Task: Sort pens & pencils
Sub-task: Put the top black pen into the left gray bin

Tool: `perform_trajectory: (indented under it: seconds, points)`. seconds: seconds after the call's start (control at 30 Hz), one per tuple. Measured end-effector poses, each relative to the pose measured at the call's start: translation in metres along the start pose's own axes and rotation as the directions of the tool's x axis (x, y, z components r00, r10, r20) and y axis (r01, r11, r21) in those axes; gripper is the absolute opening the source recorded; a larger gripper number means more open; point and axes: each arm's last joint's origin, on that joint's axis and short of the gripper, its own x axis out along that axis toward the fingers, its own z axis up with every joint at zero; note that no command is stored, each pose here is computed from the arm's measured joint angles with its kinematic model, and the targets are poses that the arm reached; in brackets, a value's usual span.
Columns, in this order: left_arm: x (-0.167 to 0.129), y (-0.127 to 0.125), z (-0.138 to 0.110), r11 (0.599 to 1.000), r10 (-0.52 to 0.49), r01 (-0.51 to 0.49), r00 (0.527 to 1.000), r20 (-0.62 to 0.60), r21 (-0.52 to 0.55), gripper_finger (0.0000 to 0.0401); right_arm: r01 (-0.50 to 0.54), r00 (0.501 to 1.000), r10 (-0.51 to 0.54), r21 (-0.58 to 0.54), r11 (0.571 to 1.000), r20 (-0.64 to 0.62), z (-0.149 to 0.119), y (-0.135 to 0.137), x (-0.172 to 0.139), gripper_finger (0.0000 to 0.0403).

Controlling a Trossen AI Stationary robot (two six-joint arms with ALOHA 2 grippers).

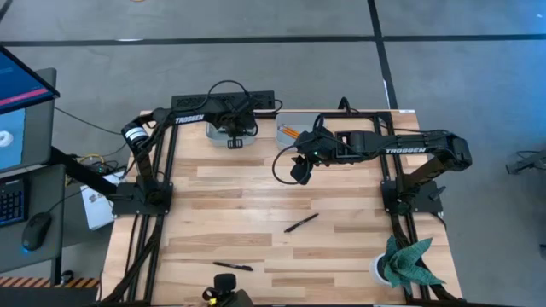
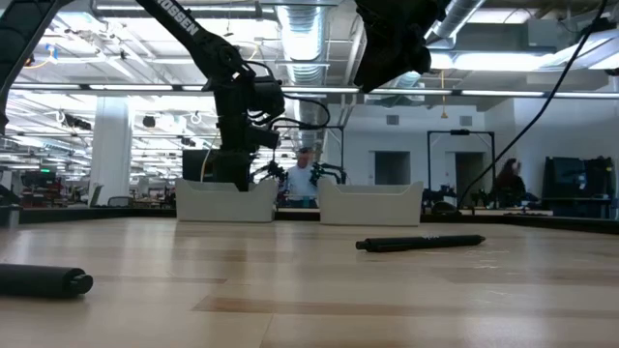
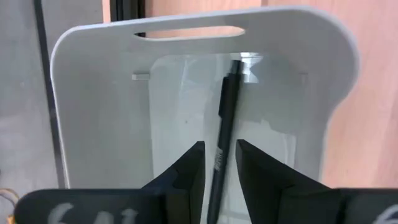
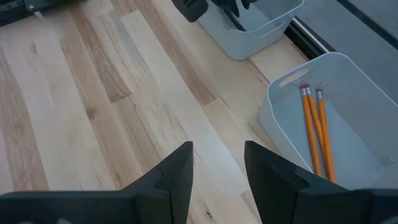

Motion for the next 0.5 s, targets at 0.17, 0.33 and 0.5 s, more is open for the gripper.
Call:
perform_trajectory:
  seconds: [0.17, 0.33, 0.5]
  points:
    - [0.0, 0.0006, -0.0003, 1.0, 0.014, -0.015, 1.0, -0.01, -0.01, 0.0089, 0.0, 1.0, 0.0, 0.0, 1.0, 0.0, 0.0, 0.0, 0.0, 0.0166]
    - [-0.0002, 0.0021, -0.0012, 0.997, 0.064, -0.065, 0.997, -0.043, -0.034, 0.0089, -0.001, 1.0, 0.001, 0.0, 1.0, -0.001, 0.0, 0.0, 0.0, 0.0165]
    - [-0.0029, 0.0028, -0.0024, 0.993, 0.083, -0.088, 0.995, -0.06, -0.074, 0.0089, -0.003, 1.0, 0.003, -0.001, 1.0, -0.001, -0.0002, 0.0004, -0.0001, 0.0165]
